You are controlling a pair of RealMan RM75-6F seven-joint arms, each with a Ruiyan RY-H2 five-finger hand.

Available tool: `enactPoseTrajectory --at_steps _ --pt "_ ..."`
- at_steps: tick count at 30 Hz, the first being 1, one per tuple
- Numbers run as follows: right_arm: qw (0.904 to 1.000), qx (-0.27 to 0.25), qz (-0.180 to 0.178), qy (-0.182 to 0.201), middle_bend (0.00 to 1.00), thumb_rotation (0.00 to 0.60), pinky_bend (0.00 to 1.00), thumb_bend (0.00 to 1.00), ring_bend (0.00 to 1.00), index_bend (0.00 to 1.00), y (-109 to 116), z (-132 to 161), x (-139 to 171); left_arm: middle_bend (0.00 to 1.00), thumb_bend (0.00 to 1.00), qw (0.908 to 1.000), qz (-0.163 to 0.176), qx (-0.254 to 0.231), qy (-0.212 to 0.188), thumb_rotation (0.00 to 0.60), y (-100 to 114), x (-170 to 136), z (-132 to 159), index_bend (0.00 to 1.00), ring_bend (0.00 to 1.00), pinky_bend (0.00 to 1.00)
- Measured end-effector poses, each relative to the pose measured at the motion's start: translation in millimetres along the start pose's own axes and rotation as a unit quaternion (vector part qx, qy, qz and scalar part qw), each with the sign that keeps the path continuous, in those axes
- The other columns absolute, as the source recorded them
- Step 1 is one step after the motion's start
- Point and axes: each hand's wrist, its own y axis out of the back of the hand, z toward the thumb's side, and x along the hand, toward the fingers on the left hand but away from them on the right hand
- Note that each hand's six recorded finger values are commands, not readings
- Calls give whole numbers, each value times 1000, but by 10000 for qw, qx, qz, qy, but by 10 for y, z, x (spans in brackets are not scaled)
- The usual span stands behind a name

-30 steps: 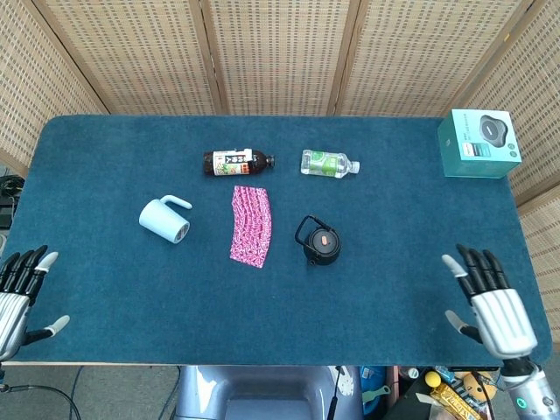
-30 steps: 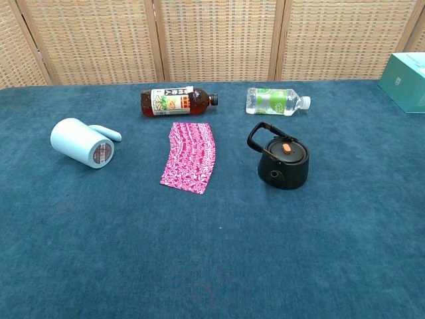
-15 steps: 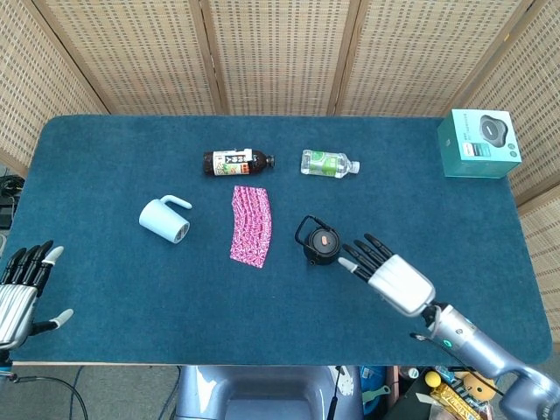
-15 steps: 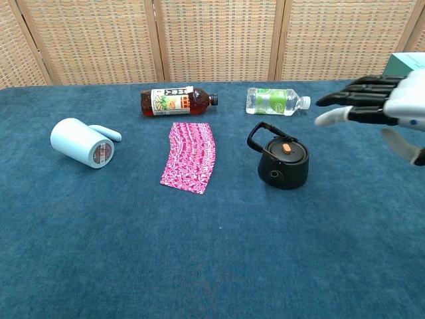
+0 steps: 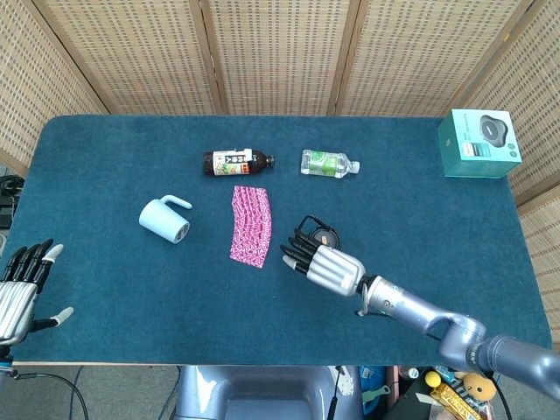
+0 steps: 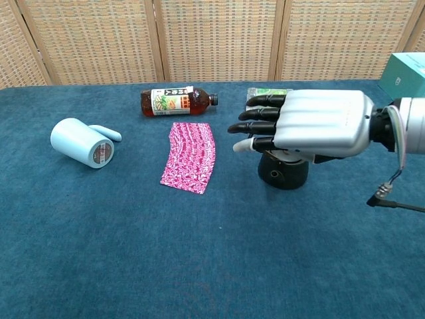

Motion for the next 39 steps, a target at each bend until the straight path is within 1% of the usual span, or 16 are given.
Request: enactPoseTrajectory --at_steps 4,6,9,14,16,18,20,24,28,34,37,39 --pt "9986 510 106 51 1 600 31 1000 0 99 -77 20 -110 0 14 10000 -12 -28 -6 600 0 1 -2 0 0 0" --pt "9965 811 199 74 1 600 31 1000 0 99 -146 20 -142 0 14 10000 -18 -33 -9 600 -1 0 -2 0 0 0" --pt "9928 1129 374 129 1 600 31 1000 0 99 -265 28 -145 0 14 10000 -29 -47 -15 600 -3 2 -2 0 0 0" --pt "9890 1378 524 140 0 600 31 1000 0 99 -370 24 -121 0 14 10000 -44 -69 -39 600 -6 2 8 0 0 0" --pt "9860 1563 568 133 0 600 31 1000 0 99 -409 6 -112 0 14 9999 -51 -90 -47 600 -6 -1 14 0 0 0" --pt "9826 1744 633 80 0 600 32 1000 0 99 -454 -21 -102 0 13 9999 -64 -92 -54 600 -10 -3 19 0 0 0" --pt "9809 1811 710 -11 1 600 31 1000 0 99 -490 -55 -95 0 13 9999 -73 -92 -54 600 -13 -1 17 0 0 0" --pt "9794 1773 924 -282 9 600 31 1000 0 99 -568 -143 -76 0 14 9999 -97 -96 -52 600 -23 -1 14 0 0 0" --pt "9775 1649 1181 -572 51 600 31 1000 0 99 -653 -230 -51 0 13 9999 -93 -107 -34 600 -18 0 4 0 0 0" --pt "9744 1216 1568 -1057 53 600 31 1000 0 99 -771 -345 3 0 13 9999 -113 -111 -30 600 -22 -2 2 0 0 0" --pt "9696 923 1819 -1353 55 600 34 1000 0 99 -850 -431 49 0 13 9999 -106 -120 -43 600 -22 4 5 0 0 0" --pt "9640 763 2020 -1550 57 600 36 1000 0 99 -907 -495 89 0 14 9999 -101 -127 -36 600 -20 4 -2 0 0 0"
